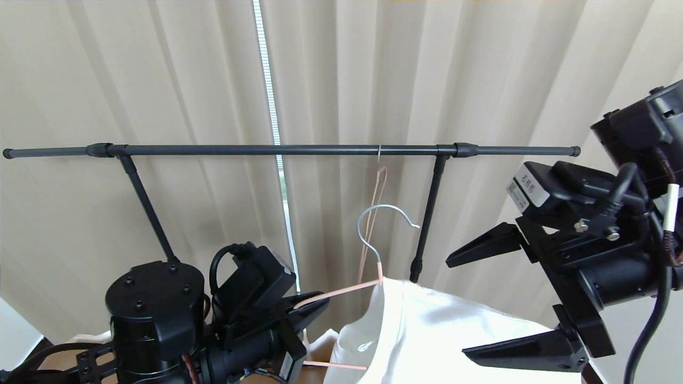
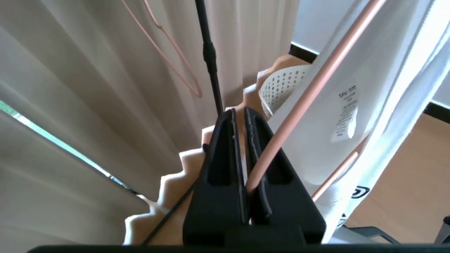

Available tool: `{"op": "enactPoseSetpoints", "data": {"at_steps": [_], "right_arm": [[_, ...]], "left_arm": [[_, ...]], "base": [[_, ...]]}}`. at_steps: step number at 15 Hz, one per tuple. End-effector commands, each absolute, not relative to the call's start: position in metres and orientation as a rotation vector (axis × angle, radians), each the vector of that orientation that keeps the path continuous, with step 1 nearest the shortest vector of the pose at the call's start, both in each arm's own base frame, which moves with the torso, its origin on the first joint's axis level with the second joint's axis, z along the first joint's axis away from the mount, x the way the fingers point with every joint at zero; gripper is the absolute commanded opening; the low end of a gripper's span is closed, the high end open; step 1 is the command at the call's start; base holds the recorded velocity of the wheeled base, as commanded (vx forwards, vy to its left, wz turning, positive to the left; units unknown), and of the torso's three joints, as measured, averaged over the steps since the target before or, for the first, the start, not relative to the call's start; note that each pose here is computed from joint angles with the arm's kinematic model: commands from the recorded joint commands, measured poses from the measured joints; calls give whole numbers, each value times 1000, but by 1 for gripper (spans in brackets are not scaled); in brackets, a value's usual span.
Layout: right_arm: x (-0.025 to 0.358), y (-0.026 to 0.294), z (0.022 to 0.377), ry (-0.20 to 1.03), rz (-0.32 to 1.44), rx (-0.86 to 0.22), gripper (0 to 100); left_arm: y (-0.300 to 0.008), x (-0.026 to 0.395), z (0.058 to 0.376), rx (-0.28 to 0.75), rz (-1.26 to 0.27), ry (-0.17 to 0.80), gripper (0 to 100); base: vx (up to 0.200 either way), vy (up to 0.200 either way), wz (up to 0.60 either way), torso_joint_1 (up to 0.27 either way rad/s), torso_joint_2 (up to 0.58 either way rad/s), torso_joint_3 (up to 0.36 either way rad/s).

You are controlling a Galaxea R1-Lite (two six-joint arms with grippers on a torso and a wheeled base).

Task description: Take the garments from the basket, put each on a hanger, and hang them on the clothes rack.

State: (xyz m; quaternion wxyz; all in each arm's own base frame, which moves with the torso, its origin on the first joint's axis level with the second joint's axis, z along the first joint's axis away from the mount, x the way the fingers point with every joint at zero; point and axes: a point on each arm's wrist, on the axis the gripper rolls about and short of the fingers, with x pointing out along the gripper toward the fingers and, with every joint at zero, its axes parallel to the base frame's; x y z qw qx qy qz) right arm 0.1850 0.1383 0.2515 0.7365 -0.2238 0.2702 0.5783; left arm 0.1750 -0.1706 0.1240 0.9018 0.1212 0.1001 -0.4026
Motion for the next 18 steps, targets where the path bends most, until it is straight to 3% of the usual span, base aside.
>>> {"op": "enactPoseSetpoints", "data": {"at_steps": [1, 18], "right_arm": [[196, 145, 238, 658, 1274, -488, 100], [218, 157, 216, 725, 1267, -483, 100]], "left_arm": [[-170, 174, 125, 255, -834, 202, 0], [-172, 174, 126, 252, -838, 194, 0]], "base": [[0, 0, 0, 0, 0, 0], [0, 0, 0, 0, 0, 0]]}}
